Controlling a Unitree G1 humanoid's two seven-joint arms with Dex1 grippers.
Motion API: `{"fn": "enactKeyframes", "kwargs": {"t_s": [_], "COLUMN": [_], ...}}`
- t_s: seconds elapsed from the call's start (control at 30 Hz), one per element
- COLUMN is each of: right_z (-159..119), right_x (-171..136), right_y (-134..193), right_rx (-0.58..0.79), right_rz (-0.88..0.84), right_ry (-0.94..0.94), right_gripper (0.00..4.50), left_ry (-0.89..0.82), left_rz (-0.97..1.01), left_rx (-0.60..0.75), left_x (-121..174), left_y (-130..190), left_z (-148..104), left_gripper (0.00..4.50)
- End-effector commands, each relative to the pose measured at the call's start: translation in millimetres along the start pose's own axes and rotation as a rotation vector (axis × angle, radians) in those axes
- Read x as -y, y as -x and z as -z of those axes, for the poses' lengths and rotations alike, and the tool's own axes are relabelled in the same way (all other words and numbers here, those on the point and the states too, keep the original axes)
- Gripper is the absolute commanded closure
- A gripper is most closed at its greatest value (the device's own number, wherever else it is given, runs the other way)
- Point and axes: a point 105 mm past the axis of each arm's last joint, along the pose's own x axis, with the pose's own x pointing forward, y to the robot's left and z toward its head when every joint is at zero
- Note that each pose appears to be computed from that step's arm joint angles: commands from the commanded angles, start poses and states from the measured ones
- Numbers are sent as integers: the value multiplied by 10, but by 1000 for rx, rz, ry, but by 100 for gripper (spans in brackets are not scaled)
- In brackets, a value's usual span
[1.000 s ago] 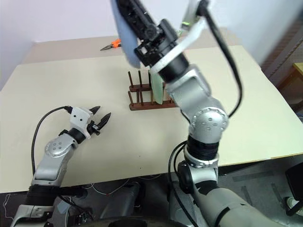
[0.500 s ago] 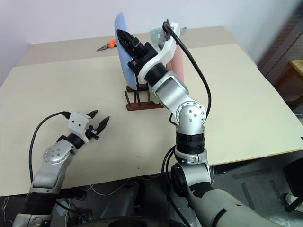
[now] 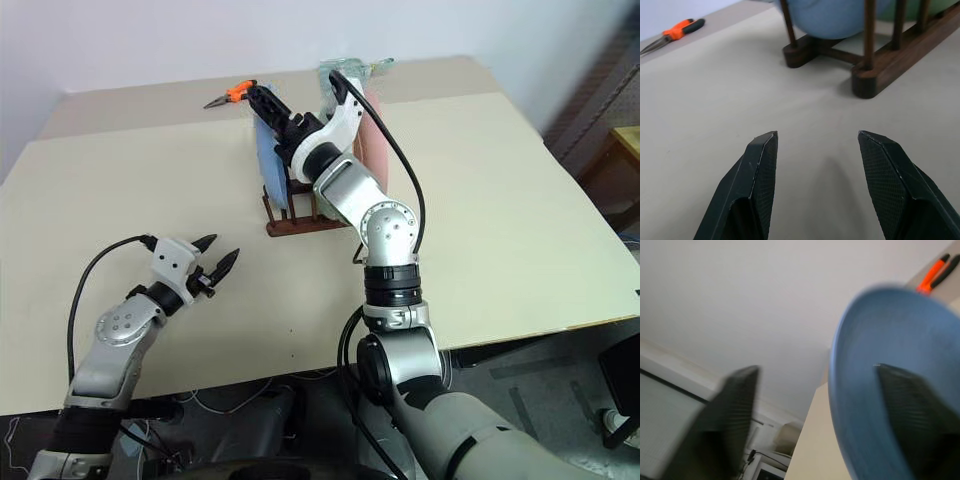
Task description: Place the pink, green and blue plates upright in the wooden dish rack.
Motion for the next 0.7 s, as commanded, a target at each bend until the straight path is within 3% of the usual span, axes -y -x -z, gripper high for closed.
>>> {"fn": "enactKeyframes", "kwargs": {"t_s": [0.03, 0.17, 0.47, 0.7], "right_z": [-50, -42, -17, -365], "right_x": [-224, -467, -576, -514], "right_y": [-43, 35, 277, 641], "right_rx": [13, -16, -48, -16], "right_rz": [-73, -208, -315, -341], "right_ry": [78, 373, 586, 900], "right_gripper": [4, 4, 4, 4], "left_ry": [-15, -16, -13, -15], "left_rz": [11, 30, 59, 61], "left_rx": [36, 31, 29, 26], "left_x": [32, 85, 144, 147], "left_y": [-10, -16, -38, -26], "left_z": [-115, -109, -118, -122], "left_gripper": [190, 190, 190, 190]}}
